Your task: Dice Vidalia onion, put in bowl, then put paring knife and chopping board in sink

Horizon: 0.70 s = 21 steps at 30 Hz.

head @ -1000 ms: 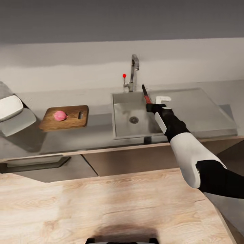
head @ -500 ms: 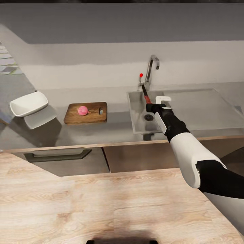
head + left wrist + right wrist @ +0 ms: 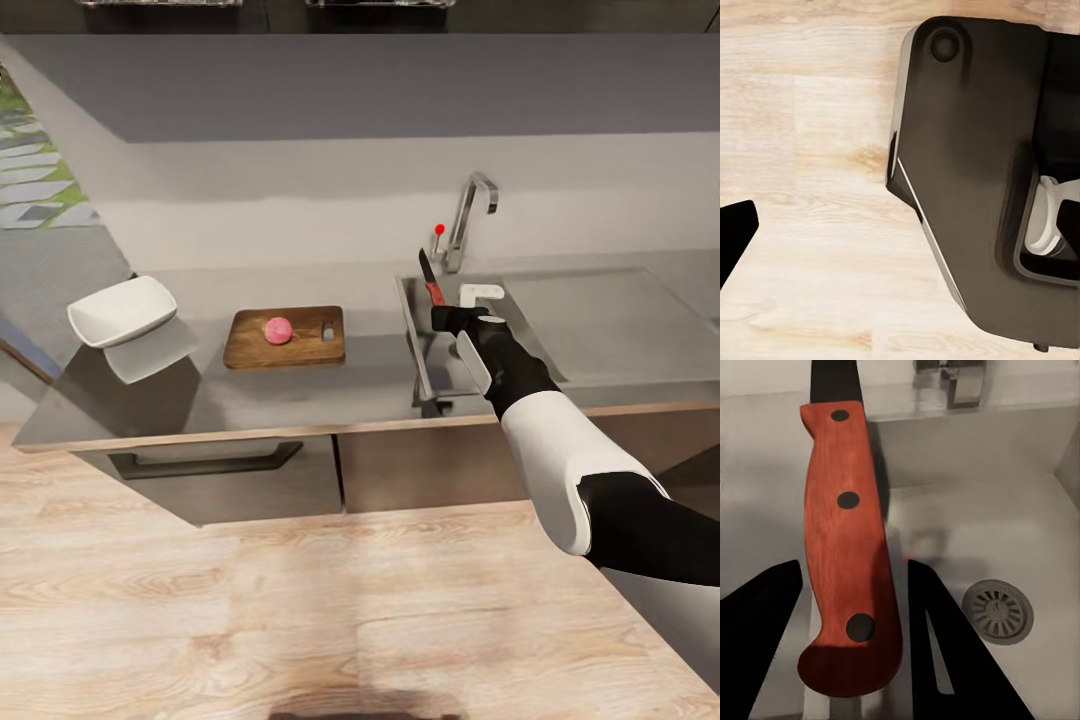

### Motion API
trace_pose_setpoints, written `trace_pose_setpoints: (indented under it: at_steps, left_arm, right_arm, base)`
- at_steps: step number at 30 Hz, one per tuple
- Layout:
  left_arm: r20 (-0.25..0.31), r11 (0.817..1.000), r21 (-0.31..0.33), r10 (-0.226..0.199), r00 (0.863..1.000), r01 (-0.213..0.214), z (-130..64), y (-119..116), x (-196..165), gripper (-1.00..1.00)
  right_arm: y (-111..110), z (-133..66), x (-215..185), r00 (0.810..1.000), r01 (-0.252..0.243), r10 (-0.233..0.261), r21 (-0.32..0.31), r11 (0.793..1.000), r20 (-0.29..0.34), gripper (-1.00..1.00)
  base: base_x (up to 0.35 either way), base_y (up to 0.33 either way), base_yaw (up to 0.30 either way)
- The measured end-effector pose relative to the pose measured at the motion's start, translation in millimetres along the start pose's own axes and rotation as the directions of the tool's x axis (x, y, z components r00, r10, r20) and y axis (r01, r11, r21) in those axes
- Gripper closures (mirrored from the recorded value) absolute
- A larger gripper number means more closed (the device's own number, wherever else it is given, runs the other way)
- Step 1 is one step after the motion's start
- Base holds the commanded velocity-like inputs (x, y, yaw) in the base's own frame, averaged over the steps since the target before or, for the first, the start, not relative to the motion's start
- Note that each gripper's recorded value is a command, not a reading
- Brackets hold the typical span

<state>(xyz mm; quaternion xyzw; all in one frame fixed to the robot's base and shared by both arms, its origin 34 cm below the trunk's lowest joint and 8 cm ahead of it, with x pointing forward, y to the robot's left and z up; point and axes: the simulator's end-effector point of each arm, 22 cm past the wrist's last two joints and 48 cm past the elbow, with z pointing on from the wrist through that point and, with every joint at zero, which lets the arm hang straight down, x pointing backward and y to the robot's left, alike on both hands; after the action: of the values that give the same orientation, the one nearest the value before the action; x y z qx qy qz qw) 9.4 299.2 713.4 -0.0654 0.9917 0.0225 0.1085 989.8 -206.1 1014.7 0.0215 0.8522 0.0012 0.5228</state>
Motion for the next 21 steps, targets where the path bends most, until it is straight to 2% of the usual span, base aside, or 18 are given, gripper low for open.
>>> trace_pose_setpoints:
  at_steps: [15, 21]
  left_arm:
    - [0.025, 1.0, 0.003, -0.001, 1.0, 0.001, 3.8, -1, -7, -1.0]
    - [0.034, 1.0, 0.004, -0.002, 0.999, 0.002, 5.1, -1, -9, -1.0]
  right_arm:
    - [1, -9.1, -15, 1.0, 0.001, -0.001, -0.001, 1.0, 0.018, 1.0]
    - [1, -13.1, -22, 1.0, 0.001, -0.001, -0.002, 1.0, 0.028, 1.0]
  base:
    - [0.0, 0.002, 0.0]
    - [0.0, 0.194, 0.0]
